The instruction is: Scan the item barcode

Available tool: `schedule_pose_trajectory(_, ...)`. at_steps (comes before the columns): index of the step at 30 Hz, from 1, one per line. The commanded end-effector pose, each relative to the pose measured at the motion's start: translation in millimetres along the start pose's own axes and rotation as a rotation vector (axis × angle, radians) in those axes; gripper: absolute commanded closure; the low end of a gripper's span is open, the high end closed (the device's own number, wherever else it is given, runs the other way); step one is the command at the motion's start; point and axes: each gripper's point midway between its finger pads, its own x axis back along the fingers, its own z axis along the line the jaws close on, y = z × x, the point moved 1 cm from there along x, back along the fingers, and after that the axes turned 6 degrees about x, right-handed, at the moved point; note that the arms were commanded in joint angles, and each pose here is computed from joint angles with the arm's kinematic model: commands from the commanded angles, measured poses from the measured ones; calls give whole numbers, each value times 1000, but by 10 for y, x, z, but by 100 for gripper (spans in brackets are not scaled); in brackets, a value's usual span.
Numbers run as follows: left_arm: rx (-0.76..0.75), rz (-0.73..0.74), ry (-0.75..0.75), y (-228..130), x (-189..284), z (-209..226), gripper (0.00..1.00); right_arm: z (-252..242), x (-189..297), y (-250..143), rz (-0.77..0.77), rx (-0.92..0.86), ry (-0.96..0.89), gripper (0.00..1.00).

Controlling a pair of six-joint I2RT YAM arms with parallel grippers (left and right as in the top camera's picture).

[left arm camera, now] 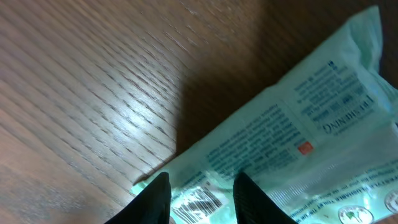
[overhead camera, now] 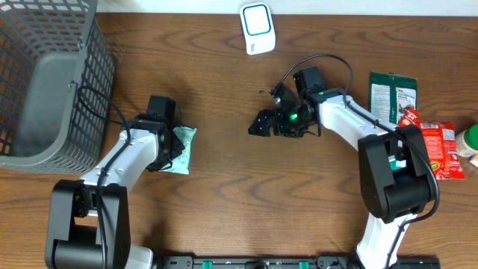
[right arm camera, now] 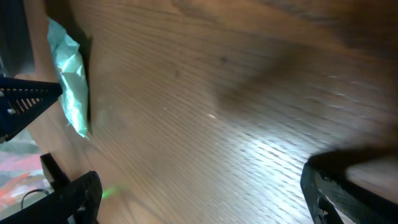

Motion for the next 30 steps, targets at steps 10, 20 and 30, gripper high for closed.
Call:
schedule_pose_trajectory(10,-310,80,-129,-877,46,-575,64,-195,-169,-231,66,-78,-64,1)
schedule_pose_trajectory(20,-458,6,-206,-1067,129,-862,61,-196,-168,-235,68,-79,-64,1)
schedule_pose_trajectory(30,-334,-125,-163,-546,543,-750,67,-216,-185,-243,70,-70,-92,1)
